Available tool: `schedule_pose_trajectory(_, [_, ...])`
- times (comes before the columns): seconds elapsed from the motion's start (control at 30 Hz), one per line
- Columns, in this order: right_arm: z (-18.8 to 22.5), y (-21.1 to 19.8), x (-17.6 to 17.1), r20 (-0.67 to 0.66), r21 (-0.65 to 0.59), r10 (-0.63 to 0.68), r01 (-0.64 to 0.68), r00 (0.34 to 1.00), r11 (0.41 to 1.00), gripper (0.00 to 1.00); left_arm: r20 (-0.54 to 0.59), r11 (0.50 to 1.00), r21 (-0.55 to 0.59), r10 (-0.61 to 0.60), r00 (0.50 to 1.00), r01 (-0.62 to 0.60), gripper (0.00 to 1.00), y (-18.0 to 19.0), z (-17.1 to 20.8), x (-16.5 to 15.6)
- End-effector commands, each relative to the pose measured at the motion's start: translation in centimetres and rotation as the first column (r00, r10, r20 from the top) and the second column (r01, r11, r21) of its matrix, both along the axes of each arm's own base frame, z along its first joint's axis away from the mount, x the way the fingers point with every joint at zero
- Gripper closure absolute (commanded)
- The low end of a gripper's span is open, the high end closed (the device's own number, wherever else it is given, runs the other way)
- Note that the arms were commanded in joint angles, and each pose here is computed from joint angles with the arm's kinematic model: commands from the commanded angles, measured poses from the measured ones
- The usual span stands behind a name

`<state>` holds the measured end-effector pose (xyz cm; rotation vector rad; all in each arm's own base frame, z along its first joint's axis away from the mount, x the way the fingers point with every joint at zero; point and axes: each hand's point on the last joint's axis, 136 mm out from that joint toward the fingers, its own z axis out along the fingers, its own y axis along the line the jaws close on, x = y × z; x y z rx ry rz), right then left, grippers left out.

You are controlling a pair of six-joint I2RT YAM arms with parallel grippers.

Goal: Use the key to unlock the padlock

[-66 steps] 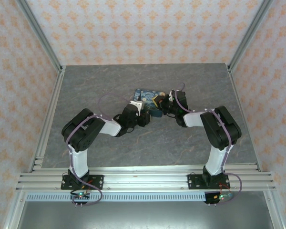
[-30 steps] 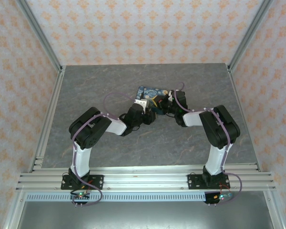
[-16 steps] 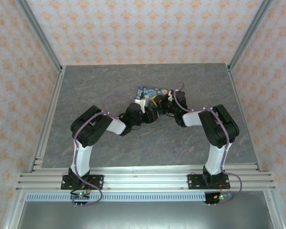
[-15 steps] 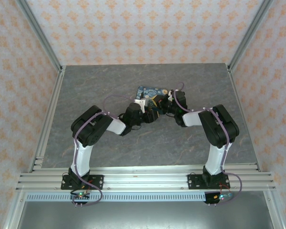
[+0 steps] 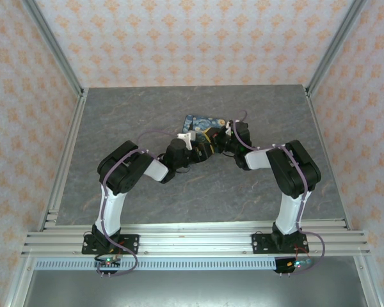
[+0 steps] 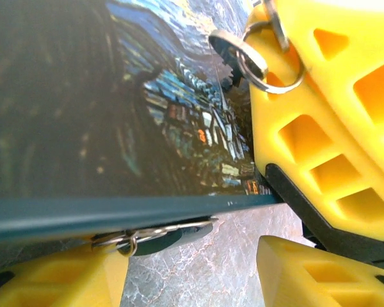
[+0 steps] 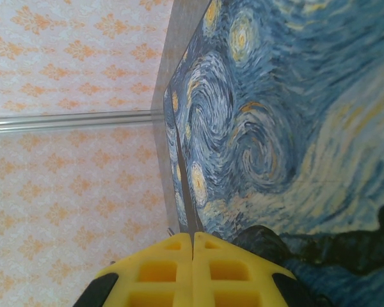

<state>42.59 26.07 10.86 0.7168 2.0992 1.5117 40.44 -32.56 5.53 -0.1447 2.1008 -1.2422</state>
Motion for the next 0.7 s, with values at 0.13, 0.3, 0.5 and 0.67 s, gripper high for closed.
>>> schedule_pose_trajectory(0.13, [-1.5,0.1,-0.1,-0.032,-0.002,0.014,-0.014,0.999,1.0,1.0,-0.019,0.983,-0.12,0.14,0.99,-0.142,0.41,1.8,0.4,1.8])
schedule_pose_trajectory(0.3, [-1.7,0.2,-0.1,-0.036,-0.002,0.017,-0.017,0.999,1.0,1.0,-0.053,0.965,-0.189,0.177,0.983,-0.184,0.39,2.0,0.8,2.0])
schedule_pose_trajectory(0.5, [-1.9,0.1,-0.2,-0.039,0.003,0.014,-0.014,0.999,1.0,1.0,-0.069,0.942,-0.272,0.186,0.98,-0.198,0.38,1.2,1.7,1.7])
schedule_pose_trajectory(0.67, [-1.7,0.0,-0.4,-0.037,0.003,0.015,-0.015,0.999,1.0,1.0,-0.049,0.939,-0.298,0.165,0.985,-0.172,0.39,-0.2,2.9,0.8])
